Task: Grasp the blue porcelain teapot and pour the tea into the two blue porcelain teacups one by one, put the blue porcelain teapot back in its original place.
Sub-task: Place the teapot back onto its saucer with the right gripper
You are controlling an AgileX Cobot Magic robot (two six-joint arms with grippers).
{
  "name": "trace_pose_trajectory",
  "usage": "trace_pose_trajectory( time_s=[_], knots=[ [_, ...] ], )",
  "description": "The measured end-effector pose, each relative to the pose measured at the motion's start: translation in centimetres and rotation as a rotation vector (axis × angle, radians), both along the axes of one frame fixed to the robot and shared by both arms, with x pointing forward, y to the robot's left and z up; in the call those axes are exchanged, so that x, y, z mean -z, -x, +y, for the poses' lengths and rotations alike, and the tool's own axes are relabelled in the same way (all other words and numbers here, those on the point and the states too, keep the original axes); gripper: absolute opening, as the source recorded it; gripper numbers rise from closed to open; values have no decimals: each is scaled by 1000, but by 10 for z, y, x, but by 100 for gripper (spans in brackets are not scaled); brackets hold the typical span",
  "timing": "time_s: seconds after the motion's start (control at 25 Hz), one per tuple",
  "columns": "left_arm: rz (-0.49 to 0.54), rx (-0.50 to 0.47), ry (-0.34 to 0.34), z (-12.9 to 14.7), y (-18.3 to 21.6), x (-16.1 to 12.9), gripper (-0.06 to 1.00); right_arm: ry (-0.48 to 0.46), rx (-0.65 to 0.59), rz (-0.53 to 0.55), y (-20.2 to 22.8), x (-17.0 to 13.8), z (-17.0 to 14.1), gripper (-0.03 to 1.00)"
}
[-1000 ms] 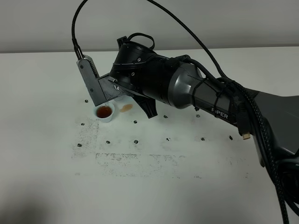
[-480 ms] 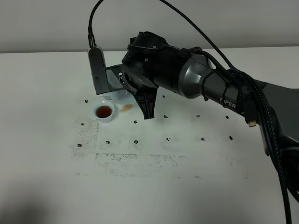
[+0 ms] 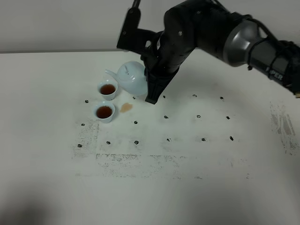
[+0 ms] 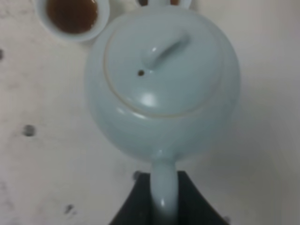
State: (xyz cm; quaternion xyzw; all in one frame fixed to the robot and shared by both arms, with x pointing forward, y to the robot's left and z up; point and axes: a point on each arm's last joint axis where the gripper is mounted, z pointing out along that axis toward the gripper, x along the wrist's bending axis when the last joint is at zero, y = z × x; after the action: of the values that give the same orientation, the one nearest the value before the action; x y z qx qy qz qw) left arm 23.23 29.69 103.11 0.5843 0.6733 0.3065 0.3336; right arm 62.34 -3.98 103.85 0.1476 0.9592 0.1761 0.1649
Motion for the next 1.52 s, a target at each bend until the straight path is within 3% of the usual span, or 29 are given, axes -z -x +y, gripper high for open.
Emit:
trace_pose_trajectory(
  time_s=[0.2,0.48,0.76,1.0,1.28,1.52],
  knots=[
    [0,0,0,0,0,0,72,-122,82,202,-1,-7,-26,5],
    [0,0,0,0,0,0,72,-185,82,264,-5,14,-40,5],
    [0,0,0,0,0,0,72,-226,106,202,-5,60,-45,5],
    [0,0,0,0,0,0,72,-254,95,225,-4,92,-42,5],
    [0,0,0,0,0,0,72,-305,85,203,-6,89,-38,5],
    [0,0,0,0,0,0,72,-371,127,164,-10,59,-54,5]
  ],
)
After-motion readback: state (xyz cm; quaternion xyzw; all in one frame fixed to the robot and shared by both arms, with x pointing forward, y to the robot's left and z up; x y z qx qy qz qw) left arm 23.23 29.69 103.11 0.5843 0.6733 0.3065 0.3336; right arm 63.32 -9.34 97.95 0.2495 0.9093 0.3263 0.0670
